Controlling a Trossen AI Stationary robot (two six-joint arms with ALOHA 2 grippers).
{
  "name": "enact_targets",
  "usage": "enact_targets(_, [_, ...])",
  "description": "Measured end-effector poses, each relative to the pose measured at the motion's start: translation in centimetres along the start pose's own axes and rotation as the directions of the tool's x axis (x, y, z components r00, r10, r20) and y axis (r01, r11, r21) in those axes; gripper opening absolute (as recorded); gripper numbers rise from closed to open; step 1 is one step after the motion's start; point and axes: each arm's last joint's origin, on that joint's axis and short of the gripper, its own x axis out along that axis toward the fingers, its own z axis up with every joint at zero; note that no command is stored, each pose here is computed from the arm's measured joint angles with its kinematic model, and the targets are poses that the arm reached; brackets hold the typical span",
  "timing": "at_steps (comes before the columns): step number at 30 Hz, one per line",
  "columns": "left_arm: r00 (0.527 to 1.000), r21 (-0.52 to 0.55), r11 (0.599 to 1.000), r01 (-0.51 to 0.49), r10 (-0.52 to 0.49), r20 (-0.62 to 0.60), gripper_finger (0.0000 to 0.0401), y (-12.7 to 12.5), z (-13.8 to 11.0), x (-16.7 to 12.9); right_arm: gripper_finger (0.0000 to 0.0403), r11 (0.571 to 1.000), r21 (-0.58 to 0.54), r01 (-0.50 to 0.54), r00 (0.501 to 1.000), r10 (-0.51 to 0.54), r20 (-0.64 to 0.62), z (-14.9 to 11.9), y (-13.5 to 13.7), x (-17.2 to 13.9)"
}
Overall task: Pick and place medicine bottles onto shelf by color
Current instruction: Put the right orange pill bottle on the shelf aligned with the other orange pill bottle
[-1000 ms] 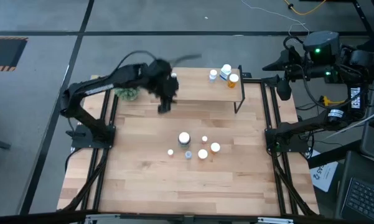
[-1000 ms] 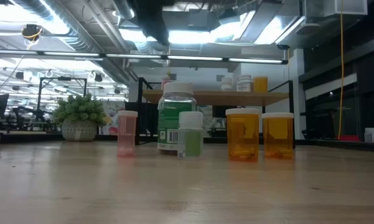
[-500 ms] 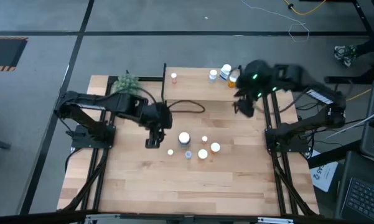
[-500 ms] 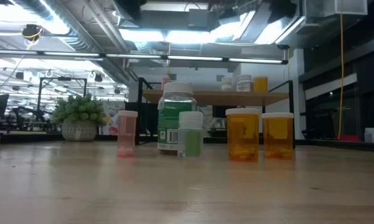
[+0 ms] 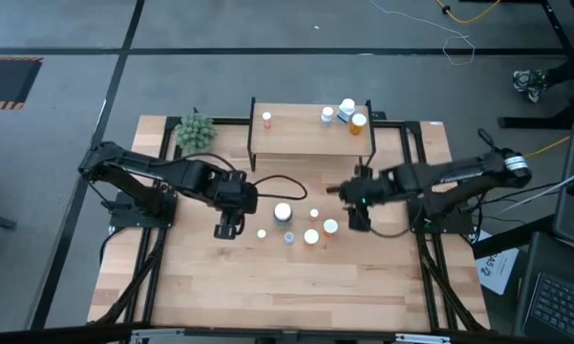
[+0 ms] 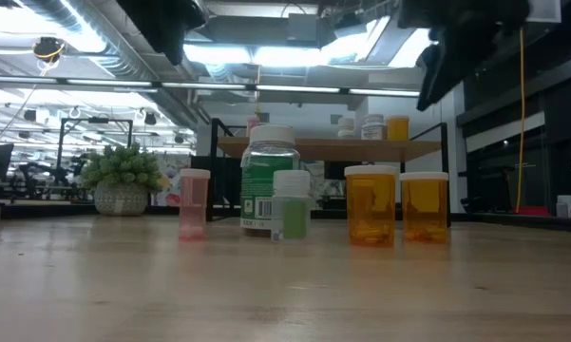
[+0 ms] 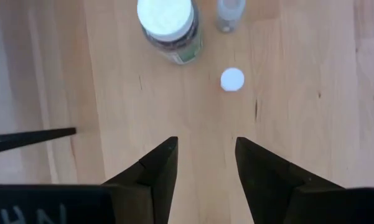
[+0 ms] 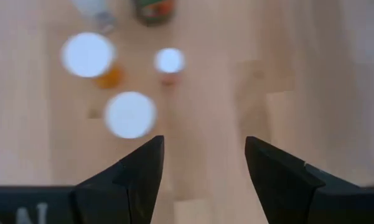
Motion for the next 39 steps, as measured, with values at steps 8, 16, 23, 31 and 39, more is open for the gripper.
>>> enact_targets(8, [0.998,0.000,1.000,-0.002,0.002,0.068,0.0156,0.2,-1.0,-1.7,0.0226,0.994,-0.056,-0.097,0.982,0.104,0.156,-1.2,3.4,2.5])
enact_targets(16, [0.997,-0.004,1.000,-0.006,0.006,0.077,0.0156,0.0,-3.5,-1.2,0.0226,0.978,-0.106,-0.181,0.961,0.199,0.192,-2.5,4.0,4.6])
enact_targets(23, [0.981,-0.014,1.000,-0.004,0.006,0.193,0.0156,0.1,-4.0,-1.4,0.0226,0.975,-0.132,-0.177,0.959,0.201,0.199,-2.5,4.1,4.7])
enact_targets(31, [0.982,-0.011,1.000,-0.005,0.007,0.190,0.0156,0.0,-4.6,-0.3,0.0226,0.960,-0.237,-0.150,0.964,0.195,0.181,-2.4,4.4,5.7])
enact_targets(39, [0.981,-0.012,1.000,-0.007,0.009,0.195,0.0156,-0.1,-4.4,-0.1,0.0237,0.985,-0.108,-0.137,0.963,0.158,0.219,-2.0,4.0,5.8])
